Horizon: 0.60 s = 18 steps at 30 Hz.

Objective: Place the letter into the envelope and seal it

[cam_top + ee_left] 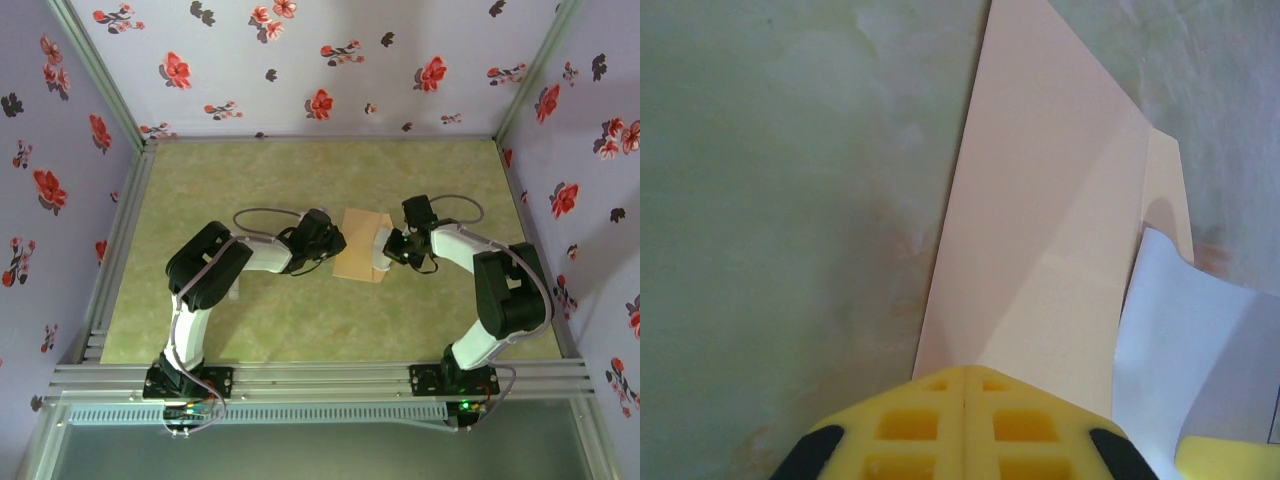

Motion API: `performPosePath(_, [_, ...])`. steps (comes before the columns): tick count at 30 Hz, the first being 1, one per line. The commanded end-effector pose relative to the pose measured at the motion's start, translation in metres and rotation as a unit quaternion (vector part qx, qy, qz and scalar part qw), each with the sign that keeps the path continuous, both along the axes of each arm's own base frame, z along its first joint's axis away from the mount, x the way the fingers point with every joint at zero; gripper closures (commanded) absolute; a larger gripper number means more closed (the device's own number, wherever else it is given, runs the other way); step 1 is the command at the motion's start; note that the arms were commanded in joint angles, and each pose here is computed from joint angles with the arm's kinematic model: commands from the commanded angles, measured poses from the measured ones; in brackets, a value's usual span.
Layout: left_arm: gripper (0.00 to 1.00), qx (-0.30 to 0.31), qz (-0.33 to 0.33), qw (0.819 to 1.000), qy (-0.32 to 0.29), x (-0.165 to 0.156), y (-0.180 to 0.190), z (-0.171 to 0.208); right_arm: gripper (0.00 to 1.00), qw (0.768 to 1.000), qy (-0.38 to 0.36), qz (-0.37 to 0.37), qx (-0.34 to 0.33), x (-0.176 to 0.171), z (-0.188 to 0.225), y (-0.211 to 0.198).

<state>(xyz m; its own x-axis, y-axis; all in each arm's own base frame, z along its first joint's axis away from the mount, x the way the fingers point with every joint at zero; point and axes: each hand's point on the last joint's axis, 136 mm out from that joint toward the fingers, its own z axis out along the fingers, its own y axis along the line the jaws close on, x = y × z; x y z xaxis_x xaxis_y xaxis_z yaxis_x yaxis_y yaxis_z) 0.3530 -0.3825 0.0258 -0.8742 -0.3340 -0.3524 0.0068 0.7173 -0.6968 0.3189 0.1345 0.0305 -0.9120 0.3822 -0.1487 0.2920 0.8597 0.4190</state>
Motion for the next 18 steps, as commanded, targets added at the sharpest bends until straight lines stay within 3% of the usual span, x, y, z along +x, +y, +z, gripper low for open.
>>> performPosePath(1, [1.00,0.066,0.004,0.996,0.058,-0.027,0.024,-0.042,1.00,1.000,0.009,0.002,0.019,-0.004,-0.003,0.008])
performPosePath(18, [1.00,0.062,-0.006,0.997,0.045,-0.024,0.018,-0.035,1.00,0.997,0.012,0.012,0.077,0.002,-0.006,0.024])
